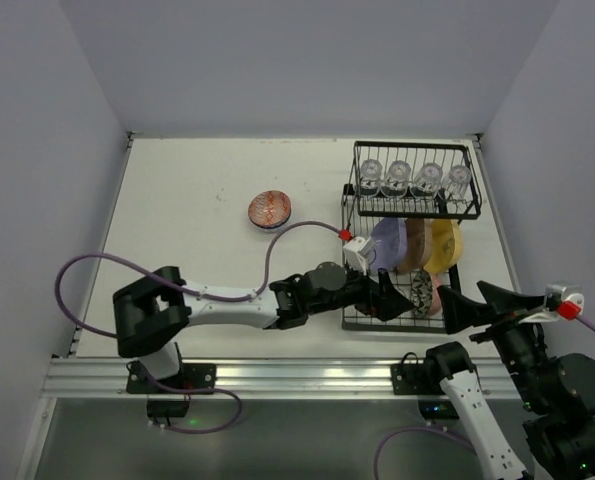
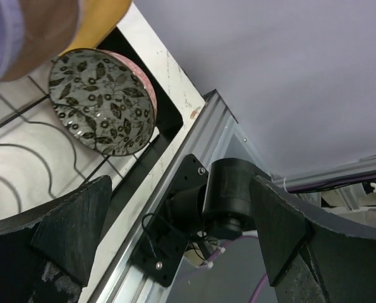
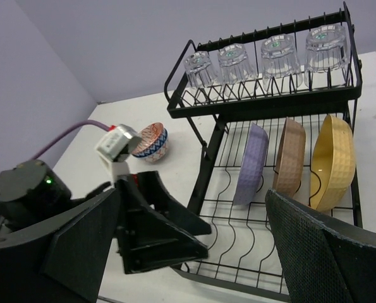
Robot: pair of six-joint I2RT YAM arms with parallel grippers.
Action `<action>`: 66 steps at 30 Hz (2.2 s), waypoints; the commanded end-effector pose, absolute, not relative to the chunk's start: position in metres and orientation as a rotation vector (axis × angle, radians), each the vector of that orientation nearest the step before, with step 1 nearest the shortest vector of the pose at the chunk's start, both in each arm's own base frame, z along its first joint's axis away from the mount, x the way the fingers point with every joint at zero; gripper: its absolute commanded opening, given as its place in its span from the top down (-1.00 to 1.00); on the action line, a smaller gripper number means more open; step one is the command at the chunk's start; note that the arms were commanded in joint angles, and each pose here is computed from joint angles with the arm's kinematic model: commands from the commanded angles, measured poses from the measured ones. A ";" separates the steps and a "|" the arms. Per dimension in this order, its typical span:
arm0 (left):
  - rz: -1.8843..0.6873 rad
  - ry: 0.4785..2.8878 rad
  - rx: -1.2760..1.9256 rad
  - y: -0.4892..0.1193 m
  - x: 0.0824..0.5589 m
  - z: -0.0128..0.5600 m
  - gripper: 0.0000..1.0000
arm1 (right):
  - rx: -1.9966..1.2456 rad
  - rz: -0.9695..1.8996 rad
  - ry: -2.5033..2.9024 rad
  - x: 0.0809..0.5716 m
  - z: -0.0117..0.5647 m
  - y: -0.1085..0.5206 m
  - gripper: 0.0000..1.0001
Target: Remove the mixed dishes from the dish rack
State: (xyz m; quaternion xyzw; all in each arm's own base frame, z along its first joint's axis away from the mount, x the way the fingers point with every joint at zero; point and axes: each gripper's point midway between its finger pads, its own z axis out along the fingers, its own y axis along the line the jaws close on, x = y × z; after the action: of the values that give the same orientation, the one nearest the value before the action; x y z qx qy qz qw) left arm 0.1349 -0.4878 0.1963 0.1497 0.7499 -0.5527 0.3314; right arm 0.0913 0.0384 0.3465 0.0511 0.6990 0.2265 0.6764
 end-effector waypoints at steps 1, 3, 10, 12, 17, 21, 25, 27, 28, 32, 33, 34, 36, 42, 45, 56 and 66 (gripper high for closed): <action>-1.599 1.847 0.370 -0.527 0.134 0.236 -0.85 | 0.129 0.499 1.551 0.086 0.352 0.033 -0.98; -1.624 1.863 0.397 -0.542 0.132 0.227 -0.81 | 0.123 0.498 1.542 0.084 0.352 0.033 -0.98; -1.620 1.900 0.436 -0.573 0.136 0.201 -0.62 | 0.111 0.510 1.540 0.081 0.354 0.035 -0.98; -1.611 1.912 0.437 -0.581 0.138 0.193 -0.60 | 0.106 0.534 1.542 0.081 0.354 0.039 -0.98; -1.592 1.930 0.452 -0.597 0.143 0.179 -0.44 | 0.077 0.566 1.534 0.078 0.356 0.045 -0.98; -1.574 1.948 0.453 -0.603 0.146 0.169 -0.20 | 0.065 0.563 1.527 0.075 0.359 0.044 -0.98; -1.561 1.961 0.453 -0.605 0.149 0.161 -0.13 | 0.061 0.559 1.526 0.074 0.358 0.044 -0.98; -1.557 1.970 0.454 -0.607 0.150 0.157 -0.12 | 0.059 0.561 1.525 0.074 0.358 0.044 -0.98; -1.555 1.974 0.454 -0.608 0.151 0.155 -0.12 | 0.056 0.566 1.526 0.074 0.358 0.045 -0.98; -1.552 1.976 0.446 -0.609 0.156 0.150 0.03 | 0.055 0.565 1.527 0.075 0.359 0.046 -0.98; -1.551 1.974 0.443 -0.609 0.158 0.150 0.03 | 0.054 0.563 1.529 0.076 0.359 0.046 -0.98; -1.549 1.974 0.439 -0.609 0.162 0.150 0.05 | 0.052 0.563 1.532 0.076 0.358 0.046 -0.98; -1.553 1.971 0.432 -0.609 0.165 0.149 0.21 | 0.051 0.561 1.535 0.077 0.358 0.046 -0.98; -1.573 1.952 0.429 -0.608 0.171 0.148 0.24 | 0.045 0.561 1.540 0.079 0.358 0.047 -0.98; -1.596 1.948 0.437 -0.609 0.170 0.146 0.33 | 0.044 0.562 1.543 0.080 0.358 0.048 -0.98; -1.621 1.940 0.447 -0.615 0.169 0.145 0.61 | 0.042 0.563 1.553 0.081 0.356 0.049 -0.98; -1.659 1.921 0.442 -0.618 0.168 0.153 1.00 | 0.038 0.569 1.547 0.079 0.358 0.049 -0.98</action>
State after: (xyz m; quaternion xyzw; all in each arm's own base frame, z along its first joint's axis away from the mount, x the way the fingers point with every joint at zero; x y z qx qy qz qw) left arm 0.1601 -0.6076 0.1289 0.1687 0.7442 -0.5913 0.2611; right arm 0.0818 0.0455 0.3496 0.0332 0.6957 0.2464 0.6739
